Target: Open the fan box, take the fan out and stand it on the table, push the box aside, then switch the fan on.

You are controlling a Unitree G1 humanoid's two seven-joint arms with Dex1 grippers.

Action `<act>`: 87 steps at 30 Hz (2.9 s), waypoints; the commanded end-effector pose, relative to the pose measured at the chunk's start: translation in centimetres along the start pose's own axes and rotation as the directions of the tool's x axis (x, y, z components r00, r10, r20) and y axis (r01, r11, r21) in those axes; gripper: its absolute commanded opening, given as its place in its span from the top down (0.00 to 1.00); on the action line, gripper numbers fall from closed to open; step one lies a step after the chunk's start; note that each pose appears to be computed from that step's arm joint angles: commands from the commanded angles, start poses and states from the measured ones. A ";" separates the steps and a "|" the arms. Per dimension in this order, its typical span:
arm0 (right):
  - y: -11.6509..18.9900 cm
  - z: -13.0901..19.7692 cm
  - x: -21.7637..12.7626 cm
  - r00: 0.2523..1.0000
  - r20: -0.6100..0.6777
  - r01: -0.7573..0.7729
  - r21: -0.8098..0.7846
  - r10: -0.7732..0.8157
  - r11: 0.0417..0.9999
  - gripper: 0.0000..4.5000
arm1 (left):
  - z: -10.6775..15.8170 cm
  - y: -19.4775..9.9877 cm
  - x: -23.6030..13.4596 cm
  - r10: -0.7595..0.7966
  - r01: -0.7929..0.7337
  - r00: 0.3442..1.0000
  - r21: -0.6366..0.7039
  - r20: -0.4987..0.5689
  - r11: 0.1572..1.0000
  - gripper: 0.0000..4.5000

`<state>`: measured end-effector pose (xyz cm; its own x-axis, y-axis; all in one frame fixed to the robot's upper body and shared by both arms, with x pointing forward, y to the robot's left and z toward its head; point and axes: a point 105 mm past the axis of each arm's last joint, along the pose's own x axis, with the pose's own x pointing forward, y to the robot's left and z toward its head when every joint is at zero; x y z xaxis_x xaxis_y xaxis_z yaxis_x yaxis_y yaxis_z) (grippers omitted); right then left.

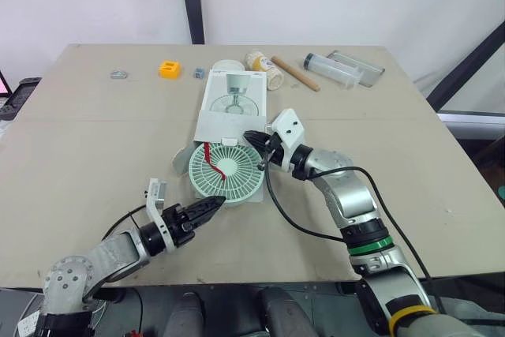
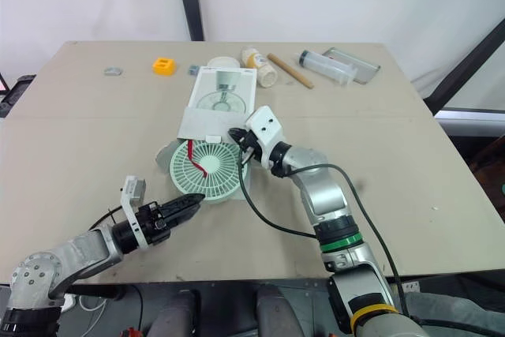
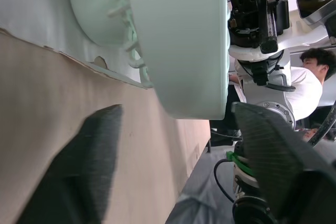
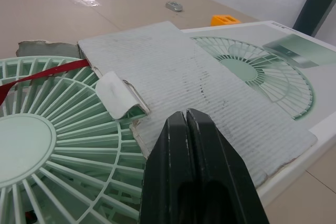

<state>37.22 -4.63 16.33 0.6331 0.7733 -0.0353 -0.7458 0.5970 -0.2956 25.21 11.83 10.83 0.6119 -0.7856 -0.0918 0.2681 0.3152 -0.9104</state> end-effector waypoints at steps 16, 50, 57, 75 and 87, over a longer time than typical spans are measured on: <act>0.6 -1.3 0.4 0.999 -0.038 -0.010 0.033 0.011 0.999 1.00 | 3.7 -1.0 0.5 -0.102 0.108 0.983 -0.031 0.154 0.994 0.11; 0.9 -1.2 0.2 1.000 -0.026 -0.014 0.034 0.015 0.999 1.00 | -1.5 -1.3 -2.0 -0.125 0.124 0.992 -0.151 0.007 0.981 0.67; 0.8 -0.5 0.2 0.999 0.008 -0.034 0.037 0.034 0.999 1.00 | -1.4 -0.8 -1.8 -0.086 0.084 0.996 -0.142 -0.007 0.986 0.45; -0.1 4.2 -7.8 0.945 0.229 -0.243 0.017 0.233 0.970 0.01 | 0.6 -0.5 -4.6 -0.070 0.080 0.991 0.082 -0.113 0.993 0.00; 0.6 2.9 -9.8 0.939 0.174 -0.303 0.004 0.298 0.953 0.01 | 6.2 0.3 -9.2 0.085 -0.026 0.993 0.544 -0.084 0.839 0.00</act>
<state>30.57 -11.44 17.32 0.3633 0.9316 0.0063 -0.9124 0.3572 -0.2000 22.72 20.16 11.42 0.5085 -0.8350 -0.2103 0.5003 0.4852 -0.7172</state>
